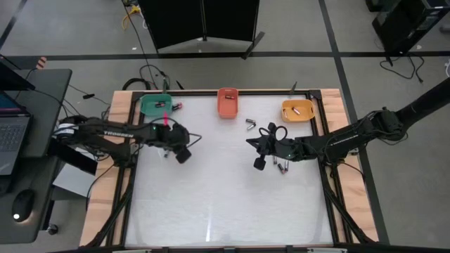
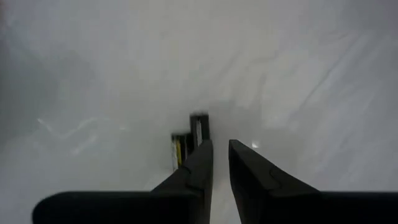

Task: Sort batteries
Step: Put the bottom left red battery into the orange container

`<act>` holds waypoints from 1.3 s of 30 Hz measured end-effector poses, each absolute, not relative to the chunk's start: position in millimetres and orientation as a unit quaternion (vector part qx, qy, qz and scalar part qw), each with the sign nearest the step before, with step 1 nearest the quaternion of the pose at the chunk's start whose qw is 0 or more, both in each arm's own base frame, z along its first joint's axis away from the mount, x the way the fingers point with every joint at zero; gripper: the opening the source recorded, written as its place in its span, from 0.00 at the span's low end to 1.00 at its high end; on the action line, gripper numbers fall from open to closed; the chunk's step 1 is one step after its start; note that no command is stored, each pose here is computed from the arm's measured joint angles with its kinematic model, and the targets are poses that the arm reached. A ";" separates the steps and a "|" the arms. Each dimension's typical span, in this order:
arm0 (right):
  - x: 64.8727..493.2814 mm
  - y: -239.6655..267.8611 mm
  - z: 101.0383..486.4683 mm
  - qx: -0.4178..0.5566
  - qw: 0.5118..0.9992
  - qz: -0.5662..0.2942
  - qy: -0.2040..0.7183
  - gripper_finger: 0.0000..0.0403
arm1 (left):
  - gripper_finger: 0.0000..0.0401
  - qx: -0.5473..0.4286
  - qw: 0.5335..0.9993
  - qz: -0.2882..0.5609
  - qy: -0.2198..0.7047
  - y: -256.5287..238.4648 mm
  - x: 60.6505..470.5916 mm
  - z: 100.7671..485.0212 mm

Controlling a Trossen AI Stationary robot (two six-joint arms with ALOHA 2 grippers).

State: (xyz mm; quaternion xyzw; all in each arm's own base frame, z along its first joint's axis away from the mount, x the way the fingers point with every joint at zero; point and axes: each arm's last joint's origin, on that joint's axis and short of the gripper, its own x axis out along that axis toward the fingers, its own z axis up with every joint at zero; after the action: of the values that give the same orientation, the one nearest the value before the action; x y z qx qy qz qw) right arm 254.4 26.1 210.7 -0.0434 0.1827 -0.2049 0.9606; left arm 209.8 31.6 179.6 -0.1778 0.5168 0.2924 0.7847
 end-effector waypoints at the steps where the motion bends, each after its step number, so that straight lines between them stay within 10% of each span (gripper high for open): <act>1: 254.4 26.1 210.7 -0.043 0.961 -0.205 0.183 0.05 | 0.15 -0.184 0.780 0.296 0.519 29.6 208.3 177.5; 39: 254.6 26.1 210.9 -0.041 0.961 -0.205 0.181 0.05 | 0.30 -0.166 0.742 0.355 0.545 35.5 203.2 152.9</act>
State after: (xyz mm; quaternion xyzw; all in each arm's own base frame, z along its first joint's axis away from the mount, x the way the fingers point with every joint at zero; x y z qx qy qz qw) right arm 254.6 26.1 210.9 -0.0411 0.1812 -0.2047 0.9610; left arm 203.2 35.5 152.9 -0.1659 0.5447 0.3548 0.7416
